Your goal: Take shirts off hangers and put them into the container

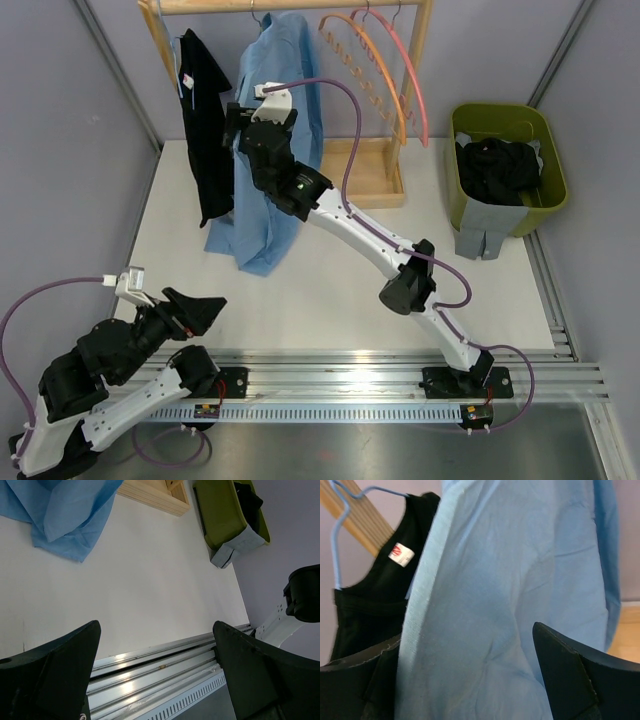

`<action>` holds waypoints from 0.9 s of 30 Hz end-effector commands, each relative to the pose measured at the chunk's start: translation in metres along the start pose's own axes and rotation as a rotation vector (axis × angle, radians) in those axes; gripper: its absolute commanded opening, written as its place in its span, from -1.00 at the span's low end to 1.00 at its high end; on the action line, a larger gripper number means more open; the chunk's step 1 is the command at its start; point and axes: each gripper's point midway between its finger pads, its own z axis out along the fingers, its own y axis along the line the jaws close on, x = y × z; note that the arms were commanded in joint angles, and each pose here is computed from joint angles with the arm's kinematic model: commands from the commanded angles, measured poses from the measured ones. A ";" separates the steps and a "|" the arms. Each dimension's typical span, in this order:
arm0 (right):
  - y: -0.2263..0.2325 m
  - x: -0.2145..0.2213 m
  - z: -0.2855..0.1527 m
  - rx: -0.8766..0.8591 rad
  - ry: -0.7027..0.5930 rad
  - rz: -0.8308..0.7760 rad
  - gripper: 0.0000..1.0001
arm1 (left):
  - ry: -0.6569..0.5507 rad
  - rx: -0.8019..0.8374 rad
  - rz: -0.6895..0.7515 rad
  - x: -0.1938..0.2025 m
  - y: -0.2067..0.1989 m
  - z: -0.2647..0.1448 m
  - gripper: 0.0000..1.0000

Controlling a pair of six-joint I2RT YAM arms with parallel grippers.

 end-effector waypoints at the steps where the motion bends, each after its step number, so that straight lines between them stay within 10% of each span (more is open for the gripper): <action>1: -0.014 -0.051 -0.021 0.089 -0.064 0.021 0.72 | -0.007 0.033 -0.031 0.000 -0.005 0.000 0.98; 17: -0.029 -0.106 -0.056 0.147 -0.110 -0.262 0.22 | 0.011 0.038 -0.046 0.006 -0.007 0.005 0.98; 22: -0.038 -0.107 -0.059 0.144 -0.066 -0.271 -0.89 | -0.003 0.034 -0.050 0.002 -0.005 0.001 0.98; 27: -0.045 -0.105 -0.065 0.139 -0.034 -0.260 -1.00 | -0.020 0.028 -0.053 -0.004 -0.001 -0.007 0.98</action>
